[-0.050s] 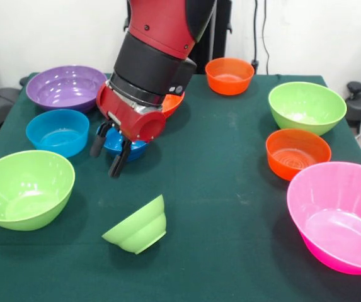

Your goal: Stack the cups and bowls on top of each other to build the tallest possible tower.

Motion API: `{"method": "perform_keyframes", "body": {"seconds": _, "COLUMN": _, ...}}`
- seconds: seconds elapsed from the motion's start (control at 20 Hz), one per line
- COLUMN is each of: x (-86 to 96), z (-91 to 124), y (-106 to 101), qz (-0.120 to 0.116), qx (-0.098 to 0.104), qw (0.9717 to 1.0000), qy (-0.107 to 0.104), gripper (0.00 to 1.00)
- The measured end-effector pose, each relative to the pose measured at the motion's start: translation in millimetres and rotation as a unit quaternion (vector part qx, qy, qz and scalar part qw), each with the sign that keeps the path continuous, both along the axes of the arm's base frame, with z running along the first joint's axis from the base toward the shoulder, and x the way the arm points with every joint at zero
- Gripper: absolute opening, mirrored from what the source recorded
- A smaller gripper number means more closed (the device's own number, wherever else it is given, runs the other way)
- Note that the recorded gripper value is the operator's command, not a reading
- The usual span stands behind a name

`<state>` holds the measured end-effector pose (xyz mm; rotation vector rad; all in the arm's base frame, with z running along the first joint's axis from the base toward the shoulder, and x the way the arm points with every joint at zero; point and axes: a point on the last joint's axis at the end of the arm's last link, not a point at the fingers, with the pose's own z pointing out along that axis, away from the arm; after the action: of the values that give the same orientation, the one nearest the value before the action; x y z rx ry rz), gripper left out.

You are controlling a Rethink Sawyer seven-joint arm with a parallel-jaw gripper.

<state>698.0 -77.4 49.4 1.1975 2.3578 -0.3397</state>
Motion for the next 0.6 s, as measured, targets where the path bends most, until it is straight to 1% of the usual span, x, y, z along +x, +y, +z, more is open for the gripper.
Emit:
{"method": "perform_keyframes", "body": {"seconds": 0.3, "x": 15.2, "z": 5.6, "y": 4.6, "qz": 0.006, "qx": 0.003, "qw": 0.9999, "qy": -0.015, "gripper": 1.00}}
{"method": "perform_keyframes", "body": {"seconds": 0.6, "x": 31.8, "z": 15.2, "y": 5.0, "qz": 0.011, "qx": 0.000, "qw": 0.9994, "qy": -0.031, "gripper": 1.00}}
